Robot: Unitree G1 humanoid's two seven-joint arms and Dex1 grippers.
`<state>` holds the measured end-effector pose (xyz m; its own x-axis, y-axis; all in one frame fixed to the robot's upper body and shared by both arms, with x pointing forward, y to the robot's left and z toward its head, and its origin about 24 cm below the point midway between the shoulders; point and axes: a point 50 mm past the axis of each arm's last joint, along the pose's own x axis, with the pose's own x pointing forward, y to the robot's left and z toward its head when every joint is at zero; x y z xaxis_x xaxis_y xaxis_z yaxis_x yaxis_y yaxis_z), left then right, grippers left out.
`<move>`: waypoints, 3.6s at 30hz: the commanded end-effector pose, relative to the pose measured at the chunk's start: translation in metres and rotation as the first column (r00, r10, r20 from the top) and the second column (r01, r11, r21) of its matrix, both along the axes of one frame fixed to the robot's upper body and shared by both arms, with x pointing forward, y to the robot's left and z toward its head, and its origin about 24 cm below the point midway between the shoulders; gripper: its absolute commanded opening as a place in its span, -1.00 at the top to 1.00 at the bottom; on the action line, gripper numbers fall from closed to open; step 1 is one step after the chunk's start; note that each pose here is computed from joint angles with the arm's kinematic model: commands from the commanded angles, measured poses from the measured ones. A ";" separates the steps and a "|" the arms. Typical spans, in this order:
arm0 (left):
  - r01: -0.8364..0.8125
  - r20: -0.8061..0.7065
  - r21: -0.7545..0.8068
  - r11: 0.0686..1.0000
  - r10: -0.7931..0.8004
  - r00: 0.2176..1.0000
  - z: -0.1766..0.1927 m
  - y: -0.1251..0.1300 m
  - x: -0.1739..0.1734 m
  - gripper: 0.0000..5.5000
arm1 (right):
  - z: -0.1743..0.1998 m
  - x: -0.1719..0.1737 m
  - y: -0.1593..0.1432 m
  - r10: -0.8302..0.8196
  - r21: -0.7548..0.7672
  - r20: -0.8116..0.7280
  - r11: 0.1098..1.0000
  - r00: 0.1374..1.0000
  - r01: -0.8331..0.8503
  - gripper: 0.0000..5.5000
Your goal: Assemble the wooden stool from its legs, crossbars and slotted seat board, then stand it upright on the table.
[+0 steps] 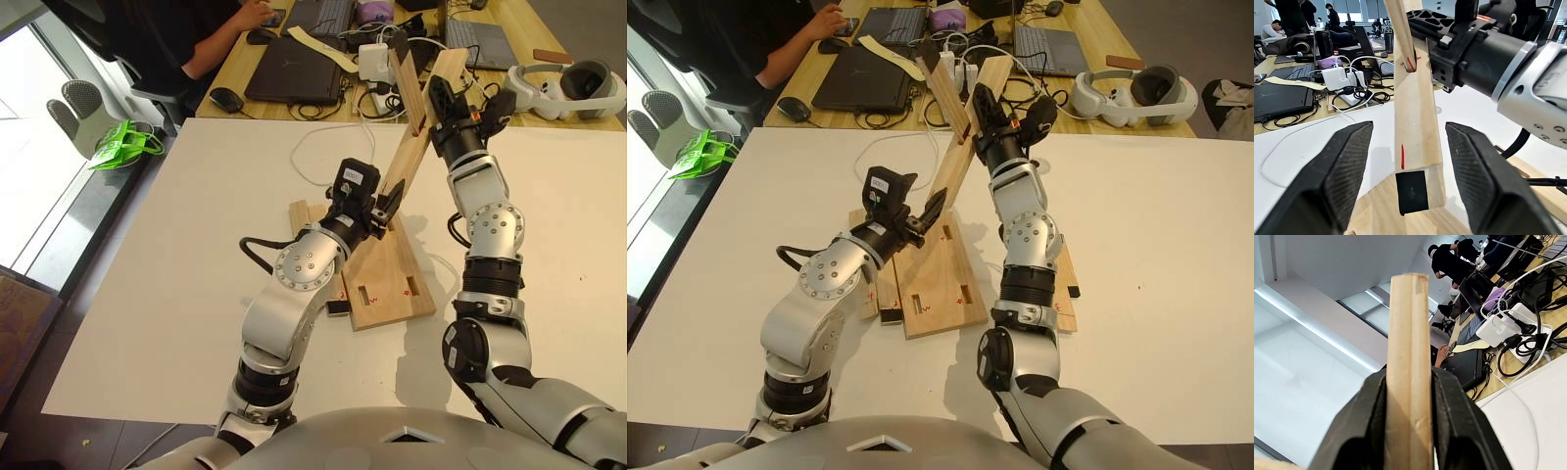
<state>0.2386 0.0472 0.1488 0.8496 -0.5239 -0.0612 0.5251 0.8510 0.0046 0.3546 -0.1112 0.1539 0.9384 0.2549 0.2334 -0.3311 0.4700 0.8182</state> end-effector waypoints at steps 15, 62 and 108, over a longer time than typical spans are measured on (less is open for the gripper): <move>-0.084 -0.003 0.164 0.983 0.086 0.996 -0.015 0.012 0.002 0.01 | 0.019 -0.046 -0.004 0.137 0.035 0.052 0.990 0.989 -0.138 0.63; 0.008 -0.135 0.277 0.961 0.031 0.990 -0.039 0.072 -0.036 0.01 | 0.015 -0.072 -0.064 0.080 -0.048 -0.053 0.995 0.995 -0.083 0.63; 0.251 -0.322 0.002 0.968 -0.237 0.917 -0.027 0.058 -0.087 0.01 | -0.053 -0.108 -0.109 -0.008 -0.653 -0.061 0.756 0.998 -0.034 0.63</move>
